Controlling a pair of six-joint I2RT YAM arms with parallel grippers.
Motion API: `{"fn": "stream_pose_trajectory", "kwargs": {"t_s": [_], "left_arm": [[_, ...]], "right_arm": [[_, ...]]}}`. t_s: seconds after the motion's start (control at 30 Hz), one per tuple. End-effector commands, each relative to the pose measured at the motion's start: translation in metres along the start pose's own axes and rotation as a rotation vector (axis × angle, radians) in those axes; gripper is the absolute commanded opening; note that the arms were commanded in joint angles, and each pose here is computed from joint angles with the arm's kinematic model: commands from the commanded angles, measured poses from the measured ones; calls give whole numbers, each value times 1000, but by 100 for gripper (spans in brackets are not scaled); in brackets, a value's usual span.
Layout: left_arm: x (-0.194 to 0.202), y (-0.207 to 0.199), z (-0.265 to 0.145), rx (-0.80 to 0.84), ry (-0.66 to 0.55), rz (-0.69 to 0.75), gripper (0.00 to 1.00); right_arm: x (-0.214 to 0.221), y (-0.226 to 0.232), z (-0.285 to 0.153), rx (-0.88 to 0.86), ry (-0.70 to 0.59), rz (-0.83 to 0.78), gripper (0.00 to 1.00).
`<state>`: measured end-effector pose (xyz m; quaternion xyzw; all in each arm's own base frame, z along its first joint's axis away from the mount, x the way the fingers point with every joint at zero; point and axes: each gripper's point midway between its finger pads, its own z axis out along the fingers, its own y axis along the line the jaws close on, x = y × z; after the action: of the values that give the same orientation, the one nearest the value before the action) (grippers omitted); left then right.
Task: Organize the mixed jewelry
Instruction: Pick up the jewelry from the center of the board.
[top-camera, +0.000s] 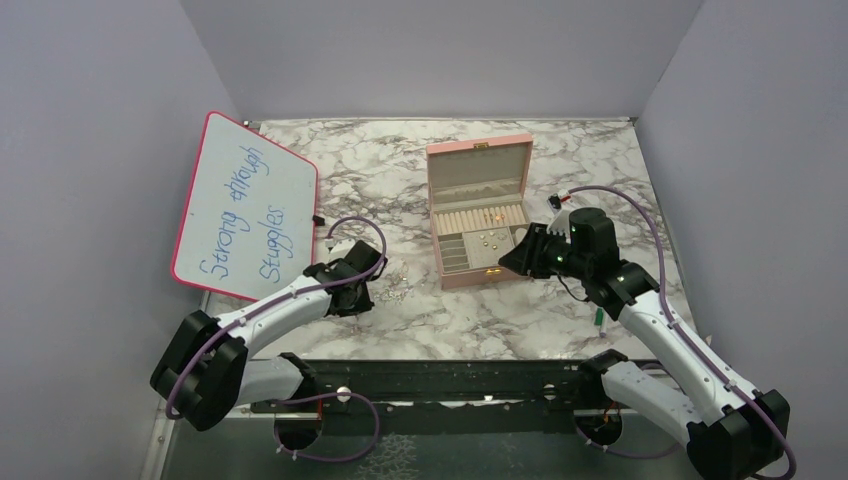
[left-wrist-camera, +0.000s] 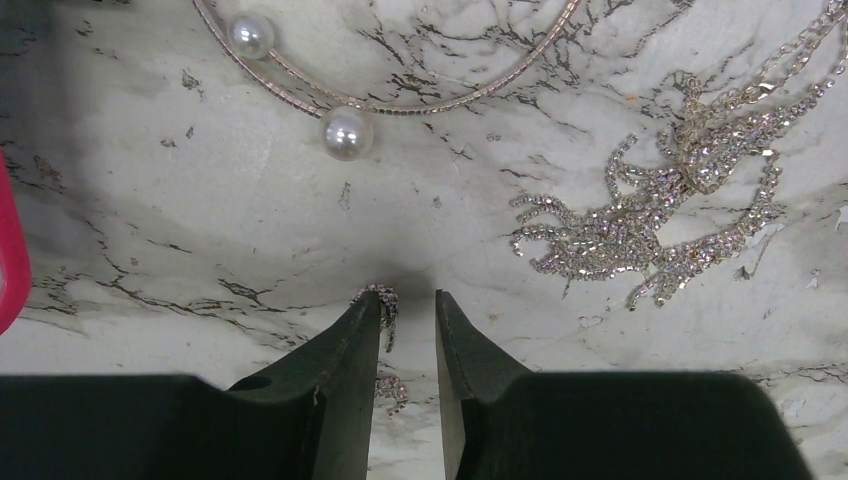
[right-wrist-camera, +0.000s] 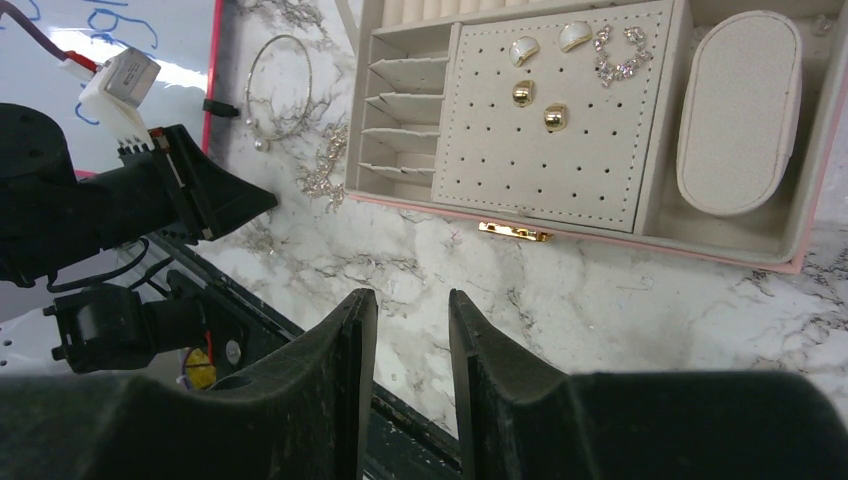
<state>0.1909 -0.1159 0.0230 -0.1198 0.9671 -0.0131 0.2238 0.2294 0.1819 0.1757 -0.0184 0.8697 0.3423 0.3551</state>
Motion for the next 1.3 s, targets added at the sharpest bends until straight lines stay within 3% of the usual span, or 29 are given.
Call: {"fn": "stream_pose_trajectory", "kwargs": {"t_s": [0.0,0.1,0.47,0.63,0.87,1.27], "left_arm": [[-1,-4,0,10,6,-13,27],[-2,-4,1,8,3,-10,26],[-4,-19,-2,71,17,8,0],[-6,-31,-9,148,15,16,0],[-5,-23,-3,106,10,14,31],[-13,-21,1,68,-16,30,33]], "right_arm": [[-1,-1,0,-1,-15,-13,37],[-1,0,0,-1,-18,-11,37],[-1,-1,-2,4,-20,-10,36],[0,-2,-2,5,-19,-6,36],[0,-1,-3,4,-21,-8,36],[-1,-1,-3,4,-22,-12,36]]}}
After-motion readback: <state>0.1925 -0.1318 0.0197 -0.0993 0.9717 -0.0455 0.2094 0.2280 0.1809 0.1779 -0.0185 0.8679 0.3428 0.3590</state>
